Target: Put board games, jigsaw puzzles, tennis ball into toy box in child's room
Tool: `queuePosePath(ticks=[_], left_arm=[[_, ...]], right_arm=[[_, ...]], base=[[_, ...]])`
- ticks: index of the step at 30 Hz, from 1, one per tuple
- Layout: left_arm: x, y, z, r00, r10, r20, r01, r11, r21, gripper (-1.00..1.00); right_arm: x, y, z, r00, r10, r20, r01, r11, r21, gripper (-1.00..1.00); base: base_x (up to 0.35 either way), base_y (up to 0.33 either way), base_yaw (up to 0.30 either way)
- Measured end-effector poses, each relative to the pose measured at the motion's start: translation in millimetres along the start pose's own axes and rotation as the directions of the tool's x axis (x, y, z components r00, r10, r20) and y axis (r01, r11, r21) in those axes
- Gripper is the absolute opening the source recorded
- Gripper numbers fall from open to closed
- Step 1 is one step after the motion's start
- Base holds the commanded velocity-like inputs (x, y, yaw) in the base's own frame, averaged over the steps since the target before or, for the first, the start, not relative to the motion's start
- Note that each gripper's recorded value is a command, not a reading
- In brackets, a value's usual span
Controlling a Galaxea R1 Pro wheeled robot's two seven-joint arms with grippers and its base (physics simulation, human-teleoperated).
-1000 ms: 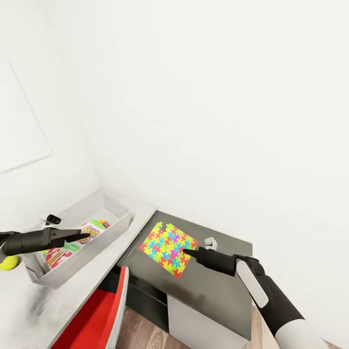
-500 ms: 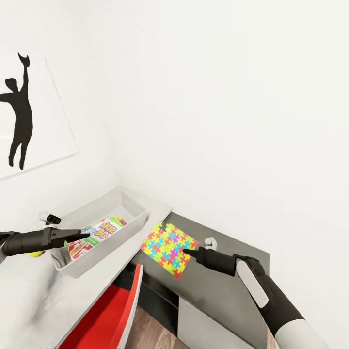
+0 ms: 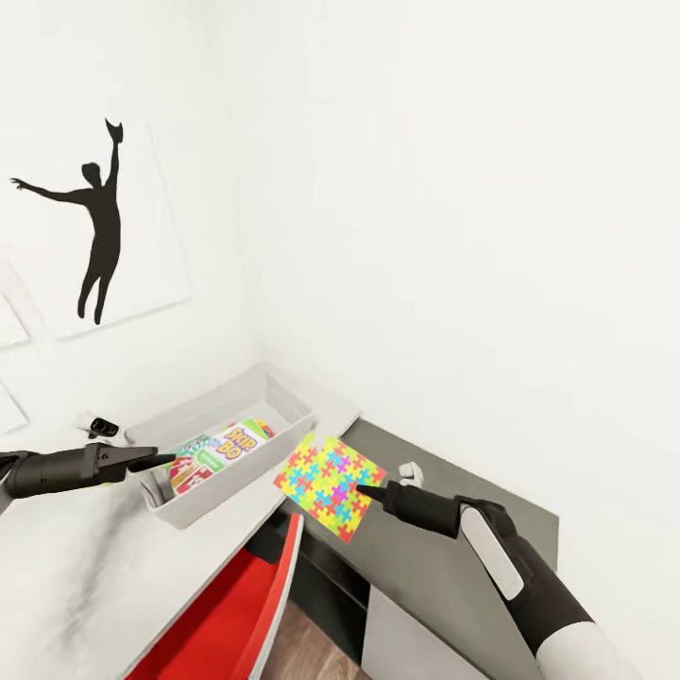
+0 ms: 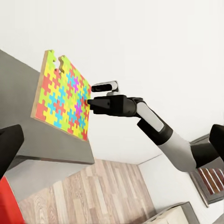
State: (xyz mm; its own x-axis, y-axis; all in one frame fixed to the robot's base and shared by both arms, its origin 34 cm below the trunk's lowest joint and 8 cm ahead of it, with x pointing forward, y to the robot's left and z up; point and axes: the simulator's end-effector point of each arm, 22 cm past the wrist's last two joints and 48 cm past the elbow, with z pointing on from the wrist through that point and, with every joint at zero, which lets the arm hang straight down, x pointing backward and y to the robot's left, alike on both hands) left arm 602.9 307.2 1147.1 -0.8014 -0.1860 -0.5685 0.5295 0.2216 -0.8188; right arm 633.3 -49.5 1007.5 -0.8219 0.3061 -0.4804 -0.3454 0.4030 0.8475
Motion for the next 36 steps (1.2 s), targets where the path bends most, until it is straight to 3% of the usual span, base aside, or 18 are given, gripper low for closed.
queuePosePath(ticks=[14, 36], left_arm=[[-3.4, -9.2, -1.8, 1.000, 0.020, 0.006, -0.020, 1.000, 0.004, 1.00], [-4.5, -10.1, -2.3, 1.000, 0.023, 0.008, -0.023, 1.000, 0.004, 1.00]], right_arm=[[-4.4, 7.7, -2.6, 1.000, -0.013, 0.007, 0.013, 1.000, -0.005, -1.00], [-6.0, 10.2, 1.8, 1.000, -0.018, 0.020, 0.018, 1.000, -0.005, -1.00]], base=[[0.000, -0.072, 0.162], [0.000, 0.034, 0.005]])
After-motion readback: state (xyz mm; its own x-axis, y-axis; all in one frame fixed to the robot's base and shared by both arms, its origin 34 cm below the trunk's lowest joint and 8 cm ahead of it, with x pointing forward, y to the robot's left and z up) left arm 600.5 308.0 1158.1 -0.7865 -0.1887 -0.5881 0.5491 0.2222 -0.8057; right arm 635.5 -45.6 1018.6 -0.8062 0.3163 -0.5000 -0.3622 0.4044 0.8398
